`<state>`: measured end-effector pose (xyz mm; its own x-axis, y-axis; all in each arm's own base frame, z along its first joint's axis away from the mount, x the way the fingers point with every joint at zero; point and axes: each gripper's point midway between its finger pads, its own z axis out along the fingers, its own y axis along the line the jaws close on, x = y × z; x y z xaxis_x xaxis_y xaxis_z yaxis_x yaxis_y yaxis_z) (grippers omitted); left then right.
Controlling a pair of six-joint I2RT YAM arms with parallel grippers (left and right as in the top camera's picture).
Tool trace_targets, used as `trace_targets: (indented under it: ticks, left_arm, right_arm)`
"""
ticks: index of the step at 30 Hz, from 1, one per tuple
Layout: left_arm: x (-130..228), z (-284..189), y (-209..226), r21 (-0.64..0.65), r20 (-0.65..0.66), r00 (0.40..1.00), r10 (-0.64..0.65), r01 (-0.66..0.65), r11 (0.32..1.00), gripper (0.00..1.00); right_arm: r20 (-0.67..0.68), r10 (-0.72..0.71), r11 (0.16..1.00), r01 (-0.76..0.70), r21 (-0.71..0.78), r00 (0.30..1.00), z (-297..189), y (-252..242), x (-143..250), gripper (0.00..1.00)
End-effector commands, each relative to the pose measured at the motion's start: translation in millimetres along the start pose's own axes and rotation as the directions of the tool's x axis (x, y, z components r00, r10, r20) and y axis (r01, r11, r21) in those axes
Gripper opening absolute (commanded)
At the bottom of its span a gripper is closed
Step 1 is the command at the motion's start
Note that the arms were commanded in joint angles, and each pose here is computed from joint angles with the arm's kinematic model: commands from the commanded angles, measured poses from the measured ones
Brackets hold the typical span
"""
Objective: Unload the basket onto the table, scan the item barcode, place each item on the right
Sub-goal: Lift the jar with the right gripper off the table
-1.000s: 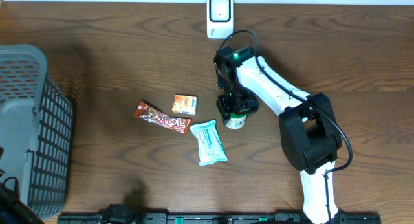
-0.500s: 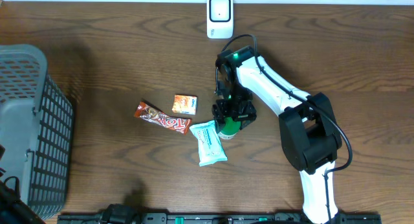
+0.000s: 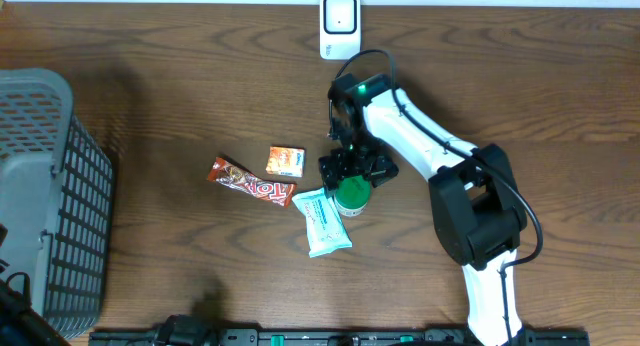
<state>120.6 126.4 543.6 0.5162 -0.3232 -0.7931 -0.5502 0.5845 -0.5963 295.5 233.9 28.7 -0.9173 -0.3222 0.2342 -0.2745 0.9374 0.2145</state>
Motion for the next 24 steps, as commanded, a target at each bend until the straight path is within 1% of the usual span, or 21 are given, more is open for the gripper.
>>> trace_targets:
  ticks: [1,7,8,11,12,13,15,19,24]
  left_arm:
    - [0,1,0,-0.001,0.003,1.000,-0.011,0.011,1.000,0.93]
    - [0,1,0,-0.001,0.003,1.000,-0.011,0.011,1.000,0.92]
    - [0,1,0,-0.001,0.003,1.000,-0.011,0.011,1.000,0.93]
    - [0,1,0,-0.001,0.003,1.000,-0.011,0.011,1.000,0.93]
    - [0,1,0,-0.001,0.003,1.000,-0.011,0.011,1.000,0.93]
    - [0,1,0,-0.001,0.003,1.000,-0.011,0.011,1.000,0.93]
    - [0,1,0,-0.001,0.003,1.000,-0.011,0.011,1.000,0.93]
    - [0,1,0,-0.001,0.003,1.000,-0.010,0.010,1.000,0.93]
    - [1,1,0,-0.002,0.002,1.000,-0.009,0.009,1.000,0.93]
  right_arm:
    - [0.002,0.019,0.998,-0.019,0.062,1.000,13,3,3,0.99]
    - [0.026,0.140,0.970,-0.142,0.195,0.990,26,-7,12,0.99]
    - [0.031,0.147,0.967,-0.150,0.205,0.989,26,-7,12,0.95]
    - [0.043,0.149,0.963,-0.155,0.219,0.988,27,-6,12,0.89]
    - [0.050,0.149,0.962,-0.156,0.226,0.988,26,-7,10,0.84]
    - [0.064,0.158,0.956,-0.168,0.238,0.985,26,-9,9,0.75]
    - [0.082,0.160,0.951,-0.176,0.255,0.984,25,-12,6,0.67]
    - [0.125,0.149,0.953,-0.176,0.248,0.981,24,-12,-5,0.66]
    - [0.232,0.132,0.941,-0.196,0.277,0.964,18,-23,-30,0.69]
